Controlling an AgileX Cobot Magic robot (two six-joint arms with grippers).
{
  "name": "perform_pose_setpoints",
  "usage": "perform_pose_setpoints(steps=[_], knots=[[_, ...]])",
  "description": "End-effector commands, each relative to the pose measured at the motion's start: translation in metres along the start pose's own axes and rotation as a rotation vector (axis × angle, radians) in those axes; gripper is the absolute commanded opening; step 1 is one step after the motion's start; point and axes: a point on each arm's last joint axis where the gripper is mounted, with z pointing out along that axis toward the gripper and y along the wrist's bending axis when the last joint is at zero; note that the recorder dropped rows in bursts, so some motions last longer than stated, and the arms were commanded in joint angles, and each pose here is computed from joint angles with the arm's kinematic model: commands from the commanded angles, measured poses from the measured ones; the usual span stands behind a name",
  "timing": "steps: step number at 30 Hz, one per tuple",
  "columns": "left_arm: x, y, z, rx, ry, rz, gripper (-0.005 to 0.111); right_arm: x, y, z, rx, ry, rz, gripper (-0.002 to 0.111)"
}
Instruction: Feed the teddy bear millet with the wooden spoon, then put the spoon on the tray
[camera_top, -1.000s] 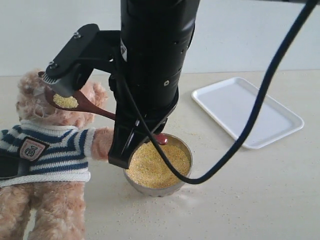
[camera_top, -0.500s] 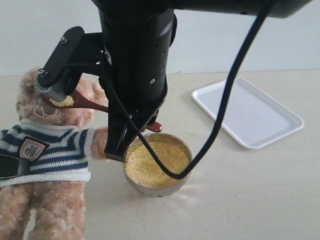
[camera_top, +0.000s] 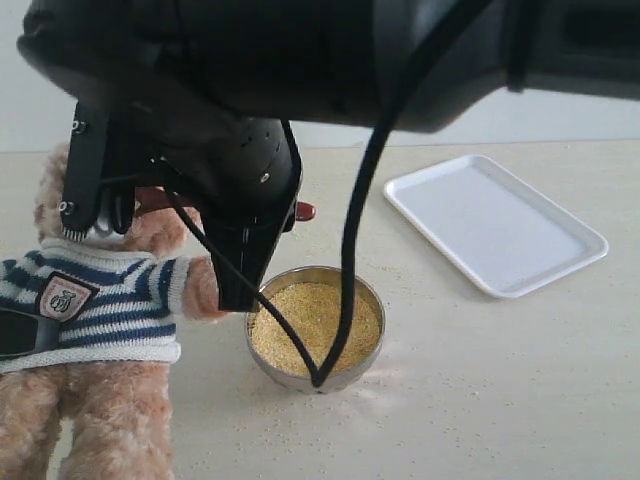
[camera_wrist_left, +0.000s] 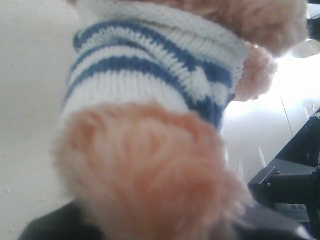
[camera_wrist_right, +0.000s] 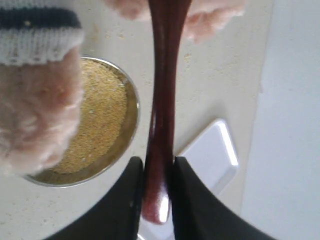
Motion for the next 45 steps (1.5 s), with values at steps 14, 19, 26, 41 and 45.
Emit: perform_pose_setpoints(steps=[14, 19, 26, 41, 45], knots=[[-0.001, -0.003, -0.001, 0.02, -0.018, 0.0, 0.005, -0.019, 0.015, -0.004, 0.318, 0.034, -0.07, 0.0], [-0.001, -0.003, -0.001, 0.02, -0.018, 0.0, 0.005, -0.012, 0.029, 0.012, 0.307, 0.081, -0.076, 0.0], [-0.001, -0.003, -0.001, 0.02, -0.018, 0.0, 0.005, -0.01, 0.028, 0.015, 0.364, 0.084, -0.034, 0.0], [-0.001, -0.003, -0.001, 0.02, -0.018, 0.0, 0.005, -0.008, 0.02, 0.005, 0.429, 0.052, 0.03, 0.0], [-0.001, -0.003, -0.001, 0.02, -0.018, 0.0, 0.005, -0.008, 0.02, 0.002, 0.438, 0.04, 0.039, 0.0]])
